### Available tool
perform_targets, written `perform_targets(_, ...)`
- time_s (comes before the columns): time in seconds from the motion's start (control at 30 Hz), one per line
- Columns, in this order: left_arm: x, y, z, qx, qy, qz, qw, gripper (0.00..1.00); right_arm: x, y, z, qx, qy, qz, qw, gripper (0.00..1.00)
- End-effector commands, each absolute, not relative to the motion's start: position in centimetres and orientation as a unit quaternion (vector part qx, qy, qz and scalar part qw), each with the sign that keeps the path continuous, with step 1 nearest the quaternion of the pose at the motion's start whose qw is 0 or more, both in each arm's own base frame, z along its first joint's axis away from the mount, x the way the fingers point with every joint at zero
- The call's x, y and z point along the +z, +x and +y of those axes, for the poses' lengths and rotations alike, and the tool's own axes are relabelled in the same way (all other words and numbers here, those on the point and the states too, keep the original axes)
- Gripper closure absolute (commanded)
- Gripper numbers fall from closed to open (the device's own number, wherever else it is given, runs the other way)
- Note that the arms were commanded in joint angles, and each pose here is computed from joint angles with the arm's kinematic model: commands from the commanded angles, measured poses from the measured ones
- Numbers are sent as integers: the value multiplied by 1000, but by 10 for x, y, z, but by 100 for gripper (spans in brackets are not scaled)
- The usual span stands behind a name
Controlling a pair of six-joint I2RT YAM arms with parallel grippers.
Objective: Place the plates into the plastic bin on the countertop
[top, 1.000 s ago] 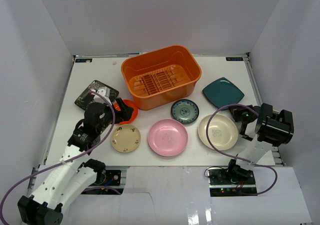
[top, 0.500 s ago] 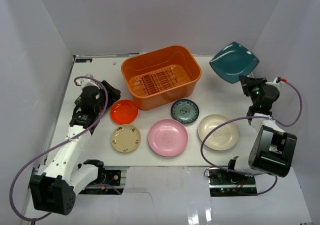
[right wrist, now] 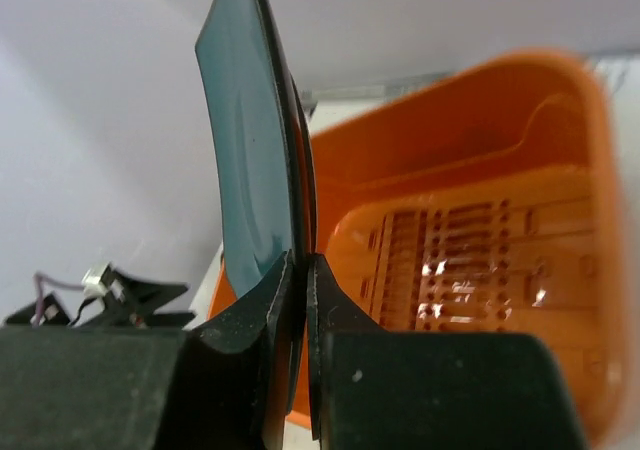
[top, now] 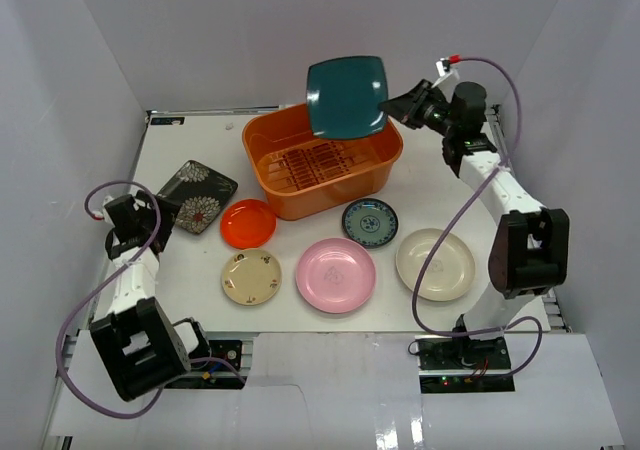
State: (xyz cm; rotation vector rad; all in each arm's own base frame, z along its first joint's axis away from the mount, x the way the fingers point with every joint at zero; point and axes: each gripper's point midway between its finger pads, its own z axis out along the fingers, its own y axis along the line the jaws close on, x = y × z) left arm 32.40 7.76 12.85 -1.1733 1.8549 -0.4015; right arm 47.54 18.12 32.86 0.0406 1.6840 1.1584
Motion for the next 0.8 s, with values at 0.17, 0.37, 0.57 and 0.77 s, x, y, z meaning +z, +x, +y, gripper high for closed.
perform_targets(0.17,85,329,91,-207,-520,730,392,9,296,483,253,470,-71,746,467,92)
perform_targets(0.37,52,345,93,-223,-540,732,350,8,245,496,285,456,-70,782,419,92)
perform_targets(0.57,32,360,98,-227,-547,736,328,10,213,503,290,420,-62,810,405,83)
perform_targets(0.77,18,369,104,-226,-555,735,317,18,199,496,285,409,-57,816,404,34)
